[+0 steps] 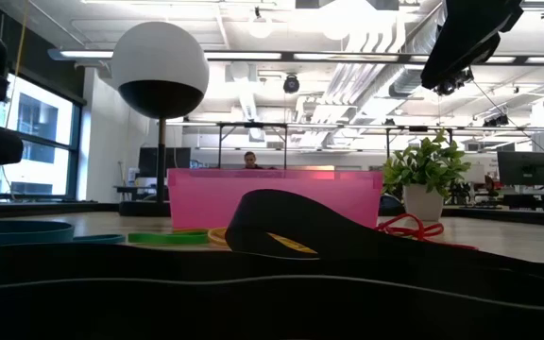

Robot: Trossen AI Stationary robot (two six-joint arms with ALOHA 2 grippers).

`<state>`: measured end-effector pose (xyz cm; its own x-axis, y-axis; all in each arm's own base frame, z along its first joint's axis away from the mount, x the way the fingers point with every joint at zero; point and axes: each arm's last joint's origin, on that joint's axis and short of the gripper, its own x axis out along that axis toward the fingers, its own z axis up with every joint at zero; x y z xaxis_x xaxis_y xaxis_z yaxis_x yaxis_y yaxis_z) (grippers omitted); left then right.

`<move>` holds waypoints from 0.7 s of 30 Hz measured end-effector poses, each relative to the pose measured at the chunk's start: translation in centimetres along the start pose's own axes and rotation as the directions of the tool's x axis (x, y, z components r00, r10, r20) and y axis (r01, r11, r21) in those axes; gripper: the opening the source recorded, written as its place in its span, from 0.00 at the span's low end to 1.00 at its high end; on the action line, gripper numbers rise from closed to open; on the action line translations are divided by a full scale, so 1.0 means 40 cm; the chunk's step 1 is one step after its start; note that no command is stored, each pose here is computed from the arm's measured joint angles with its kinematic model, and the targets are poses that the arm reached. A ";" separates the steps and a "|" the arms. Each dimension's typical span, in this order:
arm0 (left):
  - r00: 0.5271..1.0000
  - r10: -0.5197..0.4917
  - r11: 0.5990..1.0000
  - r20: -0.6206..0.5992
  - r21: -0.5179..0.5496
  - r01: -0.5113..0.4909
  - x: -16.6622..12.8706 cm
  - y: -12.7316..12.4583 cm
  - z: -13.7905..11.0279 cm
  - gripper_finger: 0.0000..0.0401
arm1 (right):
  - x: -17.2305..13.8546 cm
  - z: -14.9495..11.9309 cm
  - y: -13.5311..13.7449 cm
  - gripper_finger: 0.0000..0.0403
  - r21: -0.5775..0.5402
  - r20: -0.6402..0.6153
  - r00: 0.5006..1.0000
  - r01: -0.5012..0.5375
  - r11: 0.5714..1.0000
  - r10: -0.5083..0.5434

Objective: Pick and place rubber bands into bin
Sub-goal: Put the blue rubber band into the red bin

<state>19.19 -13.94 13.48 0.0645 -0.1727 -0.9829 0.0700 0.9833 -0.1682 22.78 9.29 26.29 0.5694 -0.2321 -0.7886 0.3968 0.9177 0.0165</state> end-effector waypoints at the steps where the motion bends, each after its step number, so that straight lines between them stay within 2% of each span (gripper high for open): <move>1: 1.000 0.001 1.000 0.001 -0.019 -0.001 0.000 0.000 0.000 0.27 | 0.000 0.000 0.000 0.37 0.000 0.000 1.000 0.000 1.000 0.000; 6: 1.000 -0.002 0.997 0.004 -0.071 0.003 0.000 -0.002 0.001 0.19 | 0.000 0.000 0.000 0.36 -0.001 0.000 1.000 0.000 1.000 0.000; 10: 0.999 -0.030 0.997 0.024 -0.064 0.032 0.001 -0.014 0.004 0.14 | 0.000 0.000 0.000 0.36 -0.002 0.000 1.000 0.000 1.000 0.000; 14: 0.998 -0.055 0.998 0.034 -0.023 0.056 0.010 -0.044 -0.001 0.12 | 0.000 -0.003 -0.002 0.36 -0.009 -0.010 1.000 0.009 1.000 -0.009; 21: 1.000 -0.007 1.000 0.010 -0.025 0.008 0.032 -0.066 -0.018 0.11 | 0.012 -0.015 -0.008 0.36 -0.019 -0.011 0.999 0.037 0.999 -0.037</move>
<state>18.38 -16.71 12.60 0.0744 -0.1804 -0.9808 0.0452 0.9831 -0.1774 22.48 9.08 25.53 0.5466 -0.2625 -0.7952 0.4035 0.9146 -0.0245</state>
